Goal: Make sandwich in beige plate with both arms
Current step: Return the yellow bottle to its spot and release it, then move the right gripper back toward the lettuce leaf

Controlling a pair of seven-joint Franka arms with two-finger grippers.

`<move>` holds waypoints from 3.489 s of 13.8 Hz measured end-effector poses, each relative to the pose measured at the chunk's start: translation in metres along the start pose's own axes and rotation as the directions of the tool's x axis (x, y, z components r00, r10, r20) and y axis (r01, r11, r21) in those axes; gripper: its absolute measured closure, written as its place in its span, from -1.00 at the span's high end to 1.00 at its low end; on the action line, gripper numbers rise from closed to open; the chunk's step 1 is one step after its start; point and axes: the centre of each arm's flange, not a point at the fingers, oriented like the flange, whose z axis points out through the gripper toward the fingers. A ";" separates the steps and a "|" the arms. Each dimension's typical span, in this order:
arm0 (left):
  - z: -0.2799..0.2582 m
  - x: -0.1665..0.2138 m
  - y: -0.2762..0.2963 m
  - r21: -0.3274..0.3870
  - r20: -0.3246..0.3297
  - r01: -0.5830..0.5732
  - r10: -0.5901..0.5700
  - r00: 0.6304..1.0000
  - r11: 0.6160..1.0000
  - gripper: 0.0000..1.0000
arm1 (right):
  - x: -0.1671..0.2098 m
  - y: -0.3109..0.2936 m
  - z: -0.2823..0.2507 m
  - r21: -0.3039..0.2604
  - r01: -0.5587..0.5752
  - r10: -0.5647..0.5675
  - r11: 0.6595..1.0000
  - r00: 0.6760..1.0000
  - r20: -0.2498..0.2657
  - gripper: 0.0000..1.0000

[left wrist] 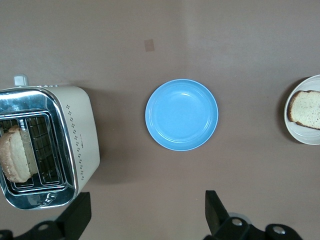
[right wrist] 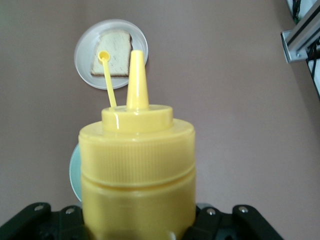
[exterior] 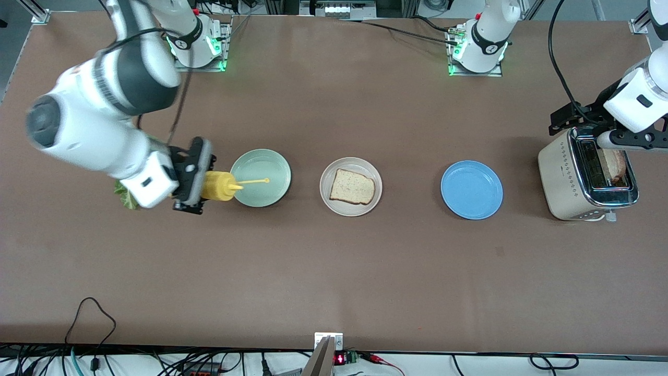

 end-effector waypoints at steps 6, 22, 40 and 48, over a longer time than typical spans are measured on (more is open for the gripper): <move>0.000 0.000 0.000 0.000 -0.003 0.000 0.000 1.000 1.000 1.00 | -0.134 0.002 0.020 0.062 0.024 -0.001 0.998 0.937 -0.350 -0.22; -0.001 -0.001 0.000 0.000 -0.001 0.000 0.000 1.000 1.000 1.00 | -0.356 -0.046 0.218 0.061 0.066 0.016 0.996 0.534 -0.845 -0.22; -0.035 -0.016 -0.019 -0.001 -0.035 0.035 -0.035 0.999 0.999 1.00 | -0.413 -0.042 0.197 0.028 0.095 -0.027 0.995 0.527 -0.850 1.00; -0.051 -0.012 -0.007 0.003 -0.073 0.012 -0.012 0.997 1.000 1.00 | -0.466 -0.049 0.152 0.128 0.069 0.063 0.989 0.592 -0.804 1.00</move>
